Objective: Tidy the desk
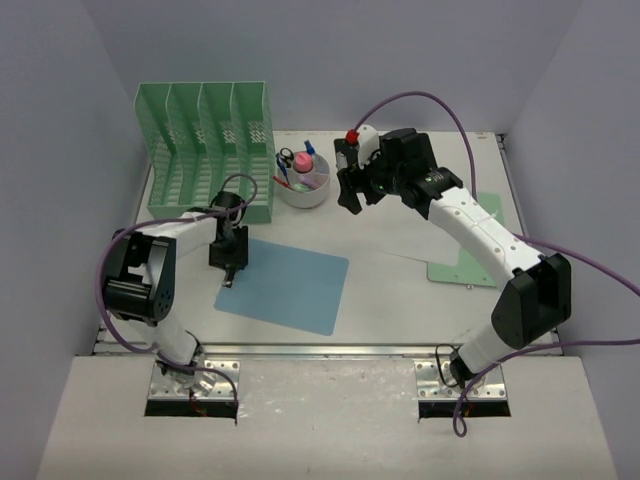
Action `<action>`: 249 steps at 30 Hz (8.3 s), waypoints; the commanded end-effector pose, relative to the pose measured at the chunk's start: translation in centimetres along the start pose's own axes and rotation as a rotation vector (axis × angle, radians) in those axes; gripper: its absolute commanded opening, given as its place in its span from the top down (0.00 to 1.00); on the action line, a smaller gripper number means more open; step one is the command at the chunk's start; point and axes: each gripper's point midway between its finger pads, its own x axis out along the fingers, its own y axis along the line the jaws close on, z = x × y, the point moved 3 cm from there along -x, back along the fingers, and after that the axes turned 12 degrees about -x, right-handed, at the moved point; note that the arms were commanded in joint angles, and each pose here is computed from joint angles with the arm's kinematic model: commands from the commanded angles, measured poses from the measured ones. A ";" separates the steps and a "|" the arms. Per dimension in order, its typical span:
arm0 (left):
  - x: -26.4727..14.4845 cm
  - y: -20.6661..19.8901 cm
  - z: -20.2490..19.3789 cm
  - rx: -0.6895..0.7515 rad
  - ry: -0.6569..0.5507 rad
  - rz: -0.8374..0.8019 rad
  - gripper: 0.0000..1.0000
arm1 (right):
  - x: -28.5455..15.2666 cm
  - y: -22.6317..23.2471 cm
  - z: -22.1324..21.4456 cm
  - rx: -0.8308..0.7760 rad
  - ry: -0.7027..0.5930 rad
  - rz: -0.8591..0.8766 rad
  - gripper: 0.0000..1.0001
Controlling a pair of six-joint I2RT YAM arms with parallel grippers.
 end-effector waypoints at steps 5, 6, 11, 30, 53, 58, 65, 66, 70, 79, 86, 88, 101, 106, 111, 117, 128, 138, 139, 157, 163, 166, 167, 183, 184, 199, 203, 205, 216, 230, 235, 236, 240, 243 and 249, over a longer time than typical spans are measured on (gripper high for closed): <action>0.2 -1.3 -1.0 0.083 0.022 -0.041 0.82 | -0.3 -0.5 2.1 0.003 -0.057 0.008 0.20; -0.1 -1.4 -1.0 0.090 0.019 -0.053 0.87 | -0.3 -0.4 2.1 0.004 -0.056 0.015 0.20; -1.4 -2.3 -1.0 0.134 -0.021 -0.102 1.00 | -0.9 0.0 2.1 0.005 -0.067 0.037 0.20; -14.2 -8.6 1.4 0.473 -0.550 -0.396 1.00 | -1.5 7.2 0.4 0.168 -0.112 0.494 0.15; -17.7 -13.5 -0.6 0.730 -0.708 -0.514 1.00 | 5.2 11.3 1.3 0.306 -0.026 0.705 0.57; -18.1 -13.7 -0.2 0.724 -0.726 -0.508 0.97 | 4.8 11.8 1.0 0.303 -0.023 0.730 0.98; -20.1 -12.1 0.6 0.546 -0.772 -0.518 0.11 | 2.2 11.2 2.6 0.325 -0.102 0.786 0.99; -20.8 -11.9 0.8 0.523 -0.783 -0.534 0.06 | 1.8 10.4 2.7 0.342 -0.116 0.780 0.99; -24.0 -9.5 2.8 0.357 -0.821 -0.612 0.00 | -0.2 7.8 3.8 0.389 -0.192 0.786 0.99; -29.6 -8.0 2.6 0.365 -0.718 -1.057 0.00 | -6.2 4.8 6.8 0.345 -0.406 0.856 0.99; -30.2 -7.8 1.7 0.303 -0.567 -1.390 0.04 | -8.7 5.0 7.7 0.314 -0.457 0.938 0.99; -30.3 -7.7 1.3 0.340 -0.590 -1.412 0.07 | -9.1 5.2 7.7 0.312 -0.454 0.975 0.99; -30.8 -8.0 -0.1 0.403 -0.569 -1.501 0.26 | -8.7 5.7 8.0 0.327 -0.459 1.027 0.99; -31.1 -9.5 -0.5 0.422 -0.547 -1.523 0.26 | -8.5 7.1 8.3 0.308 -0.452 1.058 0.99; -30.8 -11.2 -0.9 0.449 -0.514 -1.524 0.28 | -8.1 7.9 8.5 0.299 -0.447 1.073 0.99; -30.4 -12.0 -0.9 0.435 -0.500 -1.526 0.36 | -8.2 8.3 8.8 0.289 -0.449 1.082 0.99; -31.0 -11.9 -0.9 0.415 -0.510 -1.535 1.00 | -8.1 8.9 8.7 0.285 -0.442 1.096 0.99; -32.2 -10.1 -1.2 0.414 -0.587 -1.424 1.00 | -8.0 7.6 9.1 0.323 -0.435 1.021 0.07; -32.5 -9.8 -1.2 0.403 -0.586 -1.407 1.00 | -8.3 6.9 9.5 0.319 -0.453 0.989 0.01; -45.4 0.9 3.5 0.090 -1.272 -0.731 1.00 | -9.3 1.4 7.9 0.217 -0.453 0.526 0.01; -50.4 5.3 6.4 0.000 -1.477 -0.425 1.00 | -9.4 1.4 7.8 0.213 -0.453 0.527 0.01; -51.7 6.2 8.3 0.026 -1.500 -0.294 1.00 | -9.3 1.4 7.8 0.211 -0.452 0.532 0.01; -52.6 6.6 8.6 0.026 -1.525 -0.258 1.00 | -9.3 1.5 7.8 0.212 -0.450 0.535 0.01; -50.0 6.5 21.9 0.216 -1.379 -0.078 1.00 | -9.0 2.1 6.5 0.200 -0.433 0.566 0.01; -50.6 6.6 22.0 0.229 -1.378 -0.111 1.00 | -9.0 2.2 6.4 0.198 -0.433 0.566 0.01; -45.3 11.2 24.5 0.157 -1.244 -0.184 1.00 | -7.8 2.1 5.6 0.230 -0.410 0.585 0.01; -45.7 11.1 24.2 0.166 -1.242 -0.195 1.00 | -7.5 1.9 5.7 0.241 -0.411 0.587 0.01; -45.7 11.1 24.2 0.166 -1.242 -0.205 1.00 | -7.4 1.9 5.7 0.246 -0.411 0.589 0.01; -43.7 10.8 25.9 0.144 -1.197 -0.274 1.00 | -7.1 1.9 5.3 0.252 -0.400 0.589 0.01; -38.9 10.4 30.3 0.106 -1.161 -0.392 1.00 | -6.3 1.7 5.0 0.278 -0.387 0.600 0.01; -36.1 10.4 31.3 0.060 -1.130 -0.429 1.00 | -6.0 1.7 4.9 0.289 -0.381 0.606 0.01; -35.0 10.5 31.3 0.043 -1.109 -0.434 1.00 | -6.0 1.7 4.8 0.289 -0.380 0.610 0.01; -33.3 10.6 31.5 0.020 -1.092 -0.438 1.00 | -5.8 1.7 4.7 0.290 -0.378 0.610 0.01; -31.8 10.7 31.4 0.006 -1.078 -0.445 1.00 | -5.6 1.8 4.4 0.301 -0.373 0.619 0.01; -29.3 10.9 31.2 -0.021 -1.046 -0.442 1.00 | -5.8 2.0 4.3 0.300 -0.371 0.626 0.01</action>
